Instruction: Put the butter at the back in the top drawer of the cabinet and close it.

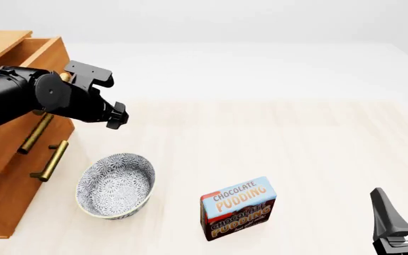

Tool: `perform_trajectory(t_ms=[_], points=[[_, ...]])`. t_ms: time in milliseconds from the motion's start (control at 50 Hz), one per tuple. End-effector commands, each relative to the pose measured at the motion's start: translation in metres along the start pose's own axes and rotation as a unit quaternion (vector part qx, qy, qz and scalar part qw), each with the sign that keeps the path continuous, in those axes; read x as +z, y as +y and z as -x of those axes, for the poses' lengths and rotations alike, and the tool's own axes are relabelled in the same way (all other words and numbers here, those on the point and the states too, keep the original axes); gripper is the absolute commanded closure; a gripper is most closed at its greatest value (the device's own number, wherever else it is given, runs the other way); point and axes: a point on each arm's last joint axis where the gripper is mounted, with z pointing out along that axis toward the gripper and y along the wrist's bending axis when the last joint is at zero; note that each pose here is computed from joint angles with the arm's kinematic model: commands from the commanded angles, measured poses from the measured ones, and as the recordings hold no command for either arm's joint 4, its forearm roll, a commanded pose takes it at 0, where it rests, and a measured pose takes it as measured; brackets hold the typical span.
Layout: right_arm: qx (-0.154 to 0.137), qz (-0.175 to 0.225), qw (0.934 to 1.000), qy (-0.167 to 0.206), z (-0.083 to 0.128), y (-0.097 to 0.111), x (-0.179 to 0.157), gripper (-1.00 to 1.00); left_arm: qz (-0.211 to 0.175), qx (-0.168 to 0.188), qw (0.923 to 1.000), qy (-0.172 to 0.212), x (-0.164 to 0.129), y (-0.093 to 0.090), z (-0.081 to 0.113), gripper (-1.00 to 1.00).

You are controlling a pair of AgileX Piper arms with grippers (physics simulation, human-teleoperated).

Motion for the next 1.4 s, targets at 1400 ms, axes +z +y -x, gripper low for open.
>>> perform_trajectory(t_ms=[1400], points=[[0.0,0.0,1.0,0.0,0.0,0.0,0.0,-1.0,0.068,-0.095,0.9931,0.005,0.001,0.067,-0.019,-1.0]])
